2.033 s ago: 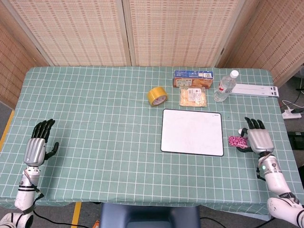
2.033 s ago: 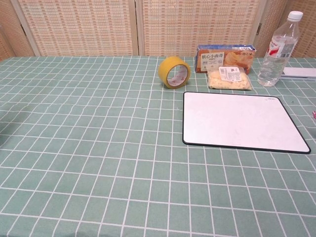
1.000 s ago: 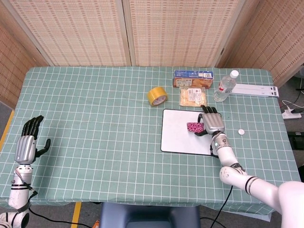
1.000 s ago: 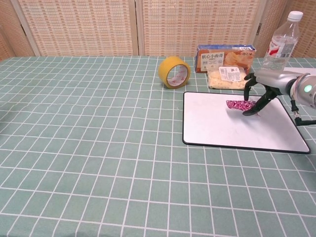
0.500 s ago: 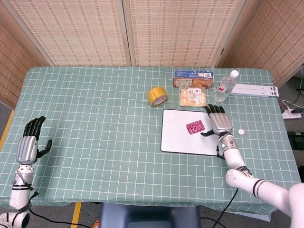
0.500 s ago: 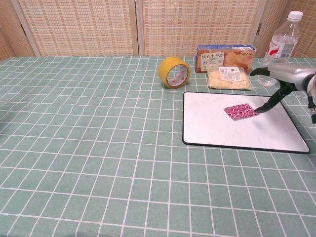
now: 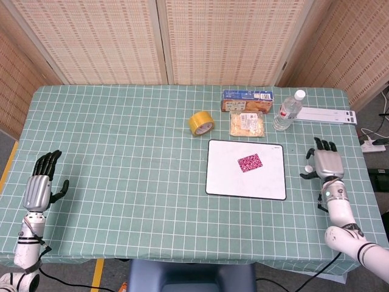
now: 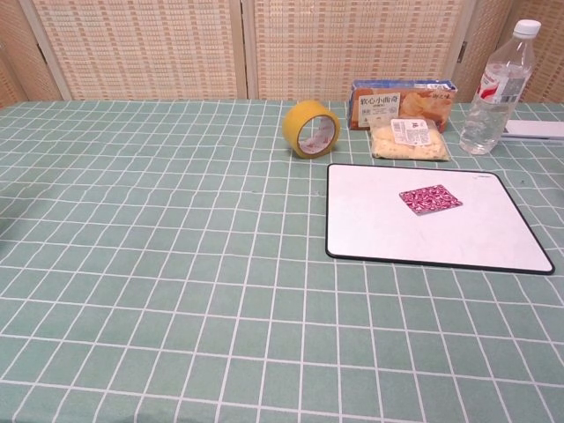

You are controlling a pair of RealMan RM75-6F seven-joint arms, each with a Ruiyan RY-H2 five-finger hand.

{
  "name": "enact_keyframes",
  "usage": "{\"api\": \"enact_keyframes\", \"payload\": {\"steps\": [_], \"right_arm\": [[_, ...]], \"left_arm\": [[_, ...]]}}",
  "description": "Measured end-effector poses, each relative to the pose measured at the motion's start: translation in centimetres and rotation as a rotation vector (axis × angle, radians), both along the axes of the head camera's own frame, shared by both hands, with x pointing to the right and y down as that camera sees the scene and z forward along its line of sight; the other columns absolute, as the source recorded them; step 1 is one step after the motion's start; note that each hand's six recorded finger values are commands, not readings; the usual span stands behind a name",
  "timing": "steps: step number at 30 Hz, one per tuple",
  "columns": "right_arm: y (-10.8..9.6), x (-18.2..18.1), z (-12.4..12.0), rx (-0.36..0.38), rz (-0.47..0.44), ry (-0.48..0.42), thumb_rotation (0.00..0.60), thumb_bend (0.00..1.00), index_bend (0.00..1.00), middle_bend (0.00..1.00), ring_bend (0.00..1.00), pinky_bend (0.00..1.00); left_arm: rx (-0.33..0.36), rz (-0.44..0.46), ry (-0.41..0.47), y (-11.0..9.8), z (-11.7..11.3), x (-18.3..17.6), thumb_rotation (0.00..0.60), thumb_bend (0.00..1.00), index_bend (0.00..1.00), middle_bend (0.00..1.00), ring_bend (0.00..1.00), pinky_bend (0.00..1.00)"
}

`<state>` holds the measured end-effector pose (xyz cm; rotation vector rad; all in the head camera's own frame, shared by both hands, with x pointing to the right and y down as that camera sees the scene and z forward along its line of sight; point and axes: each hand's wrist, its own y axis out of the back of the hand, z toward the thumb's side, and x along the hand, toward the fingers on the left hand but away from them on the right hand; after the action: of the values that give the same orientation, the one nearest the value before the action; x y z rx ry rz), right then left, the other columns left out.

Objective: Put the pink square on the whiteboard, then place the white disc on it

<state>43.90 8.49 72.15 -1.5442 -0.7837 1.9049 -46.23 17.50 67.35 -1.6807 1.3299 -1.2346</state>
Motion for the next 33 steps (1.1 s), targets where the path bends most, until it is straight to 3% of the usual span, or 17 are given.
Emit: {"api": "enact_keyframes", "payload": {"steps": [6, 16, 20, 23, 27, 33], "right_arm": [[0.3, 2.3, 1.3, -0.024, 0.018, 0.028, 0.527, 0.13, 0.45, 0.00, 0.00, 0.00], [0.0, 2.5, 2.3, -0.060, 0.029, 0.009, 0.539, 0.19, 0.42, 0.00, 0.00, 0.00], [-0.4, 2.4, 2.1, -0.060, 0.025, 0.003, 0.553, 0.30, 0.36, 0.00, 0.00, 0.00], [-0.5, 2.4, 1.9, -0.068, 0.021, 0.000, 0.560, 0.32, 0.29, 0.00, 0.00, 0.00], [-0.5, 2.5, 1.7, -0.082, 0.005, 0.016, 0.600, 0.15, 0.22, 0.00, 0.00, 0.00], [-0.5, 2.5, 1.4, -0.101, -0.014, 0.046, 0.600, 0.12, 0.19, 0.00, 0.00, 0.00]], "left_arm": [[-0.003, -0.004, -0.003, 0.1, 0.1, -0.2, 0.600, 0.39, 0.07, 0.05, 0.00, 0.00], [-0.011, -0.003, -0.006, 0.1, 0.3, -0.2, 0.600, 0.39, 0.06, 0.05, 0.00, 0.00], [-0.015, -0.005, -0.005, 0.1, 0.4, -0.2, 0.600, 0.39, 0.06, 0.05, 0.00, 0.00], [-0.018, -0.004, -0.004, 0.0, 0.5, -0.2, 0.600, 0.39, 0.06, 0.05, 0.00, 0.00], [-0.020, -0.002, -0.007, 0.0, 0.6, -0.2, 0.600, 0.39, 0.06, 0.05, 0.00, 0.00], [-0.020, -0.003, -0.008, 0.1, 0.6, -0.2, 0.600, 0.39, 0.06, 0.05, 0.00, 0.00]]}}
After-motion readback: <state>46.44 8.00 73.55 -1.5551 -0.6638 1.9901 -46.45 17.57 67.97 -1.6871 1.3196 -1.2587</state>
